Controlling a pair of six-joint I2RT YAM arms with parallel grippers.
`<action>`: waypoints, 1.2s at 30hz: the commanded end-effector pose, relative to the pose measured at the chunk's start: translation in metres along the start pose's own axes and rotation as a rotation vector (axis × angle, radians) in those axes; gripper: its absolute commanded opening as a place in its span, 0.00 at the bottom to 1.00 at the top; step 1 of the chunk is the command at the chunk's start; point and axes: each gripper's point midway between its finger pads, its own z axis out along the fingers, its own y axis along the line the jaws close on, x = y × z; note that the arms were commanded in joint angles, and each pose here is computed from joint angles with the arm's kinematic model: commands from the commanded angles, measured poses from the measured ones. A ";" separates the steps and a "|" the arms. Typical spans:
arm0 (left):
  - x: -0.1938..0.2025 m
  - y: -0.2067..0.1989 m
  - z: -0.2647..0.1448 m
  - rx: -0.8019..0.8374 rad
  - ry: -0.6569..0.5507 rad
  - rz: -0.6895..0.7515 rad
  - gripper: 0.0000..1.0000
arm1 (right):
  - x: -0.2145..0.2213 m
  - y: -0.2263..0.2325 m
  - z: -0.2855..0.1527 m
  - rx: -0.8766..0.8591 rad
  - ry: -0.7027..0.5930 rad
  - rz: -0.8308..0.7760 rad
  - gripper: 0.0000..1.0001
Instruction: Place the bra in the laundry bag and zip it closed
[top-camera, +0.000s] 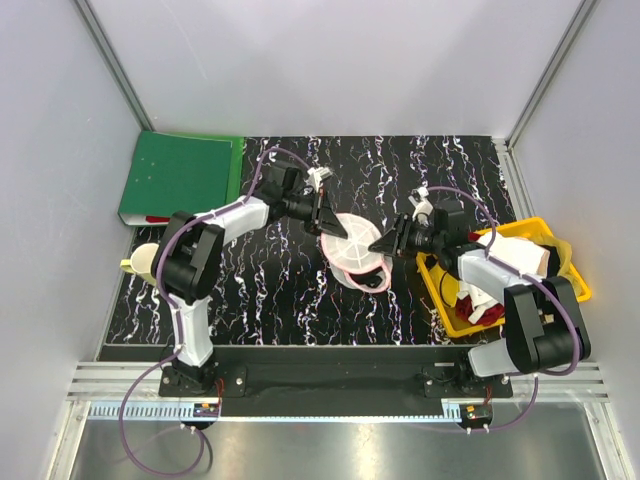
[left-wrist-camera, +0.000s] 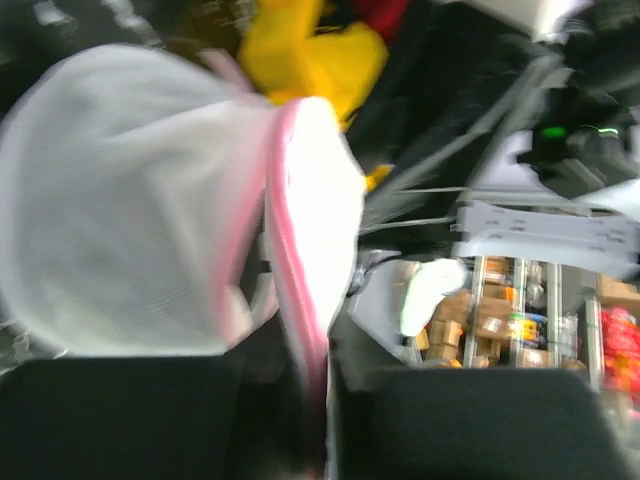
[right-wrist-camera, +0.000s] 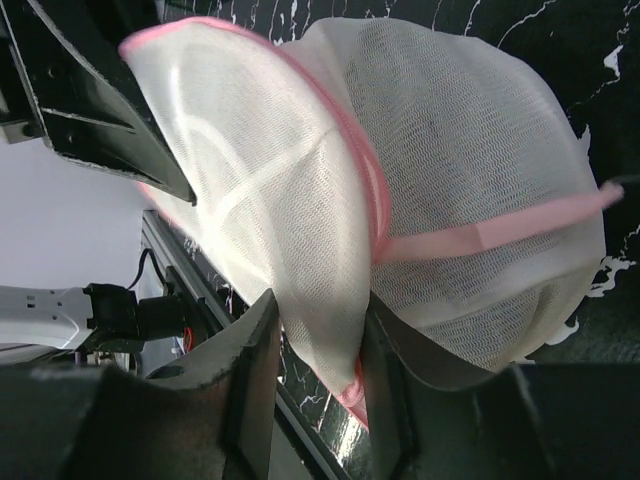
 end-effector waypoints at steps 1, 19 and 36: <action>0.007 0.016 -0.011 -0.222 -0.013 0.066 0.27 | -0.011 0.024 -0.010 -0.051 -0.057 -0.033 0.30; 0.090 -0.006 -0.014 -0.552 -0.321 0.009 0.89 | -0.009 -0.024 -0.047 0.315 -0.418 0.433 0.13; 0.057 0.015 0.059 -0.442 -0.232 0.043 0.53 | 0.020 -0.012 -0.050 0.270 -0.369 0.452 0.29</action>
